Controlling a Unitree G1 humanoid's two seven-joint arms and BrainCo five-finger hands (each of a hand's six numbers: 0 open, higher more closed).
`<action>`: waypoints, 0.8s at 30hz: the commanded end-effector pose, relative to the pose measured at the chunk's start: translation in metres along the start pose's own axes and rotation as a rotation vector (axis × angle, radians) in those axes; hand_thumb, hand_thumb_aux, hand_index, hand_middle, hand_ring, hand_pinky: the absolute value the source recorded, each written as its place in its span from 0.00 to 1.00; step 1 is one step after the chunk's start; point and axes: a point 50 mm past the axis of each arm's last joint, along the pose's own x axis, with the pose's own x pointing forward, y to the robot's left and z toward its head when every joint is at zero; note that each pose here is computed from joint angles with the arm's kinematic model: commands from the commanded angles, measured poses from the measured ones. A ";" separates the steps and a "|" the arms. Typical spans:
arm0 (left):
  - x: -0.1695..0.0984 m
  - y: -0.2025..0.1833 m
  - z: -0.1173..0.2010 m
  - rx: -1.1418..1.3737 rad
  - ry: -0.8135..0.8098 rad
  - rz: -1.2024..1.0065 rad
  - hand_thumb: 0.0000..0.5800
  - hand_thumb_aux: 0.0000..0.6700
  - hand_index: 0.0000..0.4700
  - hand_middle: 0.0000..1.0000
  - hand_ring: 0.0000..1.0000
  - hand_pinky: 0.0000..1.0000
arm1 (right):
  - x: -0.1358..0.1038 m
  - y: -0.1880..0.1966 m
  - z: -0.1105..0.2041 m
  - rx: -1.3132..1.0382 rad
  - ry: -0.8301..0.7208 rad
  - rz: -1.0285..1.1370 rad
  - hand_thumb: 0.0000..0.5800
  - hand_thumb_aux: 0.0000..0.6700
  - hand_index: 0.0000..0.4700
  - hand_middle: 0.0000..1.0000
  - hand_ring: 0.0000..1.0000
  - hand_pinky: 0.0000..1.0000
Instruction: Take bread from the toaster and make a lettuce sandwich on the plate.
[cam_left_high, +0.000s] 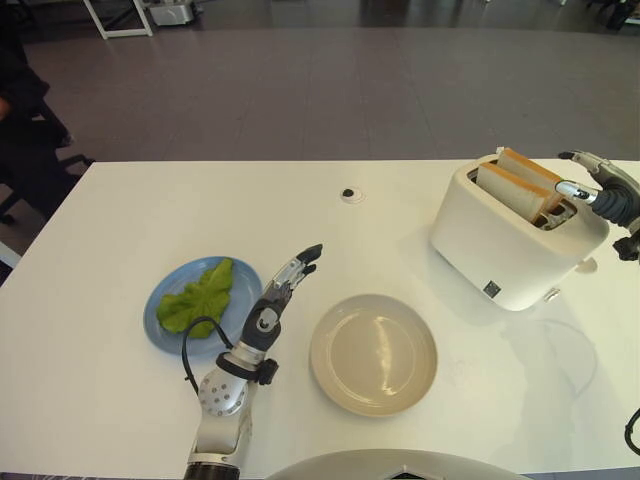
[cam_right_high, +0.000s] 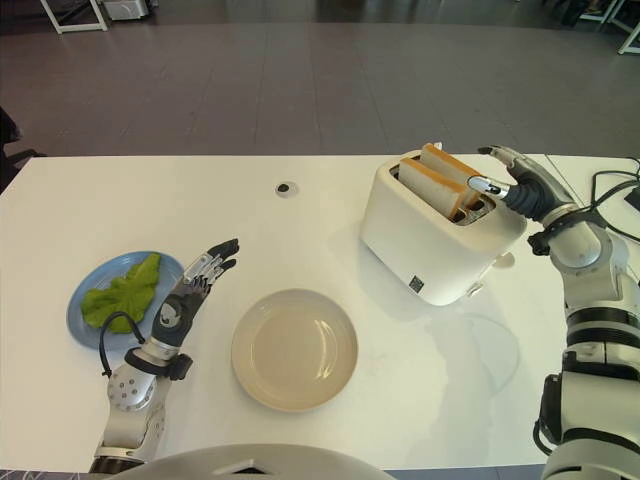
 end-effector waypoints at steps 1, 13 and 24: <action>0.000 -0.002 -0.002 -0.003 0.016 -0.011 0.00 0.00 0.00 0.00 0.00 0.00 | 0.003 -0.003 -0.002 -0.014 0.001 -0.002 0.85 0.62 0.62 0.00 0.00 0.00; -0.001 -0.002 -0.001 -0.005 0.009 -0.009 0.00 0.00 0.00 0.00 0.00 0.00 | 0.006 0.005 0.013 0.032 -0.110 0.025 1.00 1.00 1.00 0.00 0.00 0.00; 0.000 -0.001 -0.002 -0.003 0.009 -0.009 0.00 0.00 0.00 0.00 0.00 0.00 | 0.004 -0.060 0.028 0.459 -0.238 -0.194 1.00 1.00 1.00 0.00 0.00 0.00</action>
